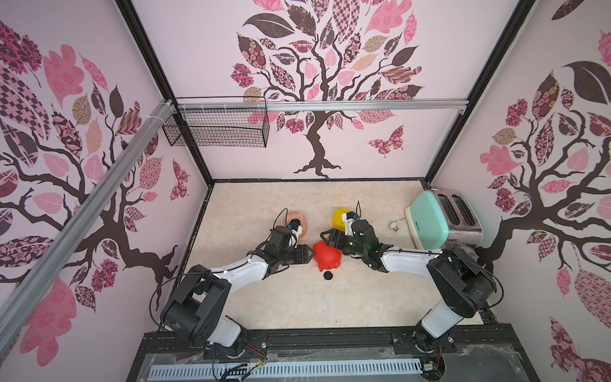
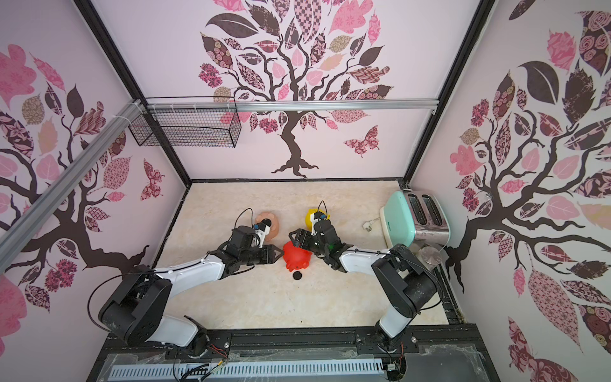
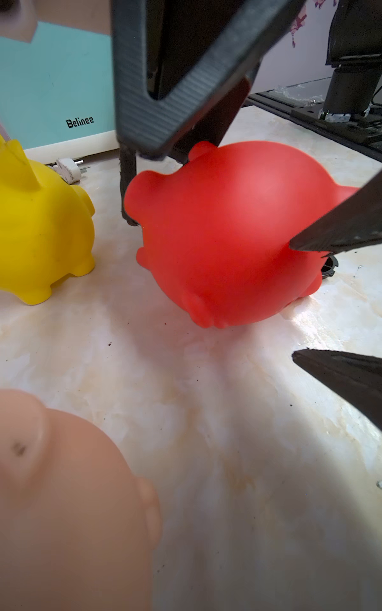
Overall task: Close piggy banks
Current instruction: Turn over the piggy bank at the center of the board.
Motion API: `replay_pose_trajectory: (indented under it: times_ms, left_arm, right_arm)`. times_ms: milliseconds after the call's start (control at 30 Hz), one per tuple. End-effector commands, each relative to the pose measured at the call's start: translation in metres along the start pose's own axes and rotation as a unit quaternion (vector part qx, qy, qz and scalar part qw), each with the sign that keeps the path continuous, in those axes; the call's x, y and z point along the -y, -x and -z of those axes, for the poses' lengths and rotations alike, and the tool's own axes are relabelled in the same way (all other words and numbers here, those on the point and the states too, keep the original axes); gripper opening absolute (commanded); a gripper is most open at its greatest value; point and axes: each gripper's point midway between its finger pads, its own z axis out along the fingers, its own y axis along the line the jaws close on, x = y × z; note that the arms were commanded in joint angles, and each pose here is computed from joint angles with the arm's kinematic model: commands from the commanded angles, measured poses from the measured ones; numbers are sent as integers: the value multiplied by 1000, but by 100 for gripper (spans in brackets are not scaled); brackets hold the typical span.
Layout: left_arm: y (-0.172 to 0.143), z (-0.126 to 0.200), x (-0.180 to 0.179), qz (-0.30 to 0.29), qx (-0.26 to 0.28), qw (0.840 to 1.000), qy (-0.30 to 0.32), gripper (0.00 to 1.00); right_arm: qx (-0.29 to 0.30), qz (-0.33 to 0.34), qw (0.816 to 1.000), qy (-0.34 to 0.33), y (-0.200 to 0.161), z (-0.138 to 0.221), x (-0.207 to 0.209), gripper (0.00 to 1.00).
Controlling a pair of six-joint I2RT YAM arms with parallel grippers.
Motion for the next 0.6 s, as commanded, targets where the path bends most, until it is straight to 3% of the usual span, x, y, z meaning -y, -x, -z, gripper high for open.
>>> replay_pose_trajectory:
  times_ms: [0,567]
  left_arm:
    - [2,-3,3,-3,0,1000,-5,50]
    - [-2,0,1,-3,3,1000,5,50]
  right_arm:
    - [2,19,999,35,4,-3,-22,79]
    - [13,43,999,18,2,9,-14,83]
